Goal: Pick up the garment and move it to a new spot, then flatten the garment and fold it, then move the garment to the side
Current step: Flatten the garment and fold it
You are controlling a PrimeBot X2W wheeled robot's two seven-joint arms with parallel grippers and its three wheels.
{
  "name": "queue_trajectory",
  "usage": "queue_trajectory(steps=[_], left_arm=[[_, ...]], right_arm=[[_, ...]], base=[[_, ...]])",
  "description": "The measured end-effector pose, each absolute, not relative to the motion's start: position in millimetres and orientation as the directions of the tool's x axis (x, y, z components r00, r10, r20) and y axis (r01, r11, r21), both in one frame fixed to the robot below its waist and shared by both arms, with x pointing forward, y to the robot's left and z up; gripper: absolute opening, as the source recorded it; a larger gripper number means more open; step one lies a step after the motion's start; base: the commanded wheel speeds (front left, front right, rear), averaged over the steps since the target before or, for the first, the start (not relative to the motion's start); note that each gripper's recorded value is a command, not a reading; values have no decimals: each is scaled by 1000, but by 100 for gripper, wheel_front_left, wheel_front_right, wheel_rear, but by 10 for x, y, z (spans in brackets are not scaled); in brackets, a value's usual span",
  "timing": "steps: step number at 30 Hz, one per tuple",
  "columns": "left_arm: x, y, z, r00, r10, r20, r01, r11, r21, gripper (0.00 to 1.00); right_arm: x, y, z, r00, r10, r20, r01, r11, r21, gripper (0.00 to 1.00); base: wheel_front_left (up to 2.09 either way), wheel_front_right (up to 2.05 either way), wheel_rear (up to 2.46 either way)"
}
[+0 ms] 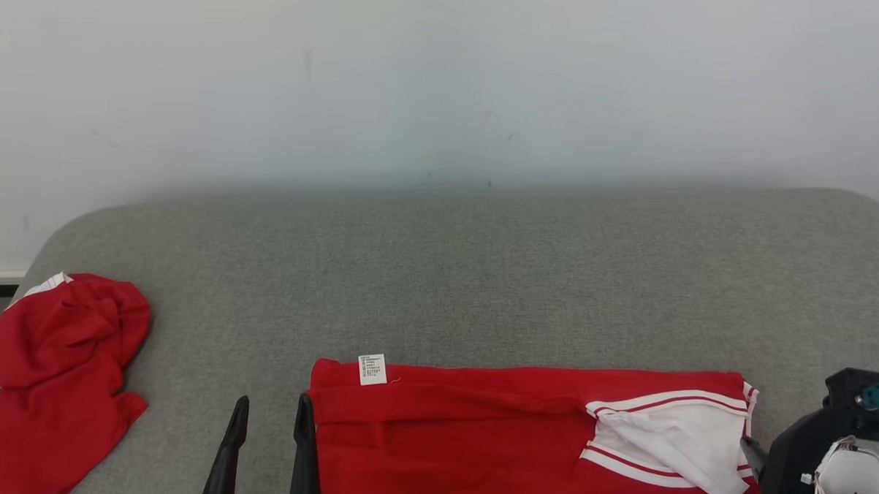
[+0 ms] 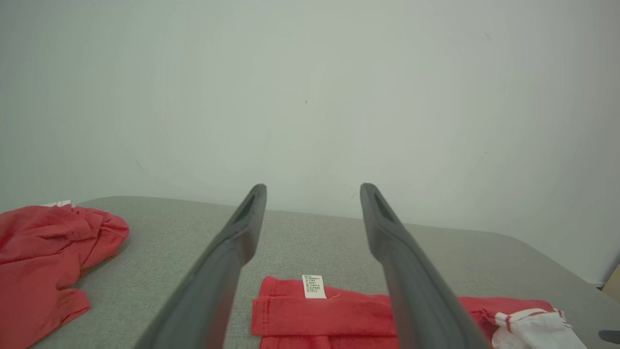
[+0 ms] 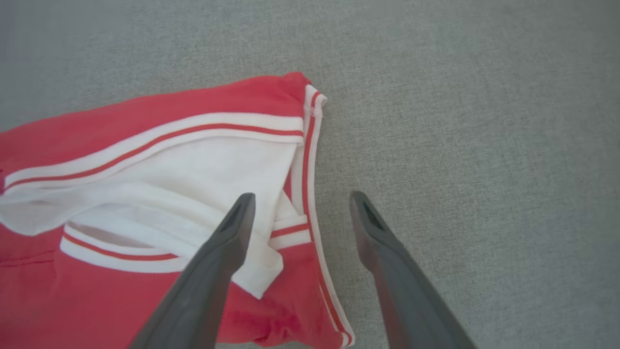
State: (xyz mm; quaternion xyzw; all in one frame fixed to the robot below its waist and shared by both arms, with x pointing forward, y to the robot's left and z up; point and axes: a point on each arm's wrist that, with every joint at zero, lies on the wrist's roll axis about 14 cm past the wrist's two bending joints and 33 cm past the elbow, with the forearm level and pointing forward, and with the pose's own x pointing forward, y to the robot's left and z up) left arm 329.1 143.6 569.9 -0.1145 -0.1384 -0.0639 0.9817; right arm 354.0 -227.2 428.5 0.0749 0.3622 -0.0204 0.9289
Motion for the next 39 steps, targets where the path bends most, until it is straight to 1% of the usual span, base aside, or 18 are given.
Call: queue_trajectory(steps=[8,17,20,22,23,25,28,36,39], left_arm=[[3288,1451,5532,969,-81,233,133,968,-214,100],[3310,1523,5445,976,-67,205,111,972,-209,100],[3332,1535,5445,977,-66,205,109,972,-206,100],[3335,1543,5433,977,-66,201,108,973,-204,100],[3336,1567,5425,978,-63,199,103,975,-199,100],[3351,1621,5434,978,-54,201,94,977,-193,100],[3369,1663,5462,976,-50,210,91,978,-190,100],[3375,1686,5471,975,-50,214,92,977,-191,100],[3375,1691,5473,975,-50,216,94,975,-199,100]], right_arm=[[3484,-2289,3882,625,-13,-780,141,985,96,100],[3659,-2141,3776,601,21,-799,134,983,126,100],[3632,-2137,3706,554,19,-832,135,984,113,100],[3605,-2160,3679,520,8,-854,137,986,93,36],[3606,-2206,3689,513,-10,-858,145,987,76,0],[3605,-2250,3696,512,-26,-859,154,986,62,0],[3631,-2309,3733,531,-50,-846,175,983,51,0],[3659,-2749,3946,587,-172,-791,268,963,-11,0],[3629,-2916,4048,596,-221,-772,291,956,-49,0]], base=[[0,0,0],[0,0,0],[0,0,0],[0,0,0],[0,0,0],[0,0,0],[0,0,0],[0,0,0],[0,0,0]])
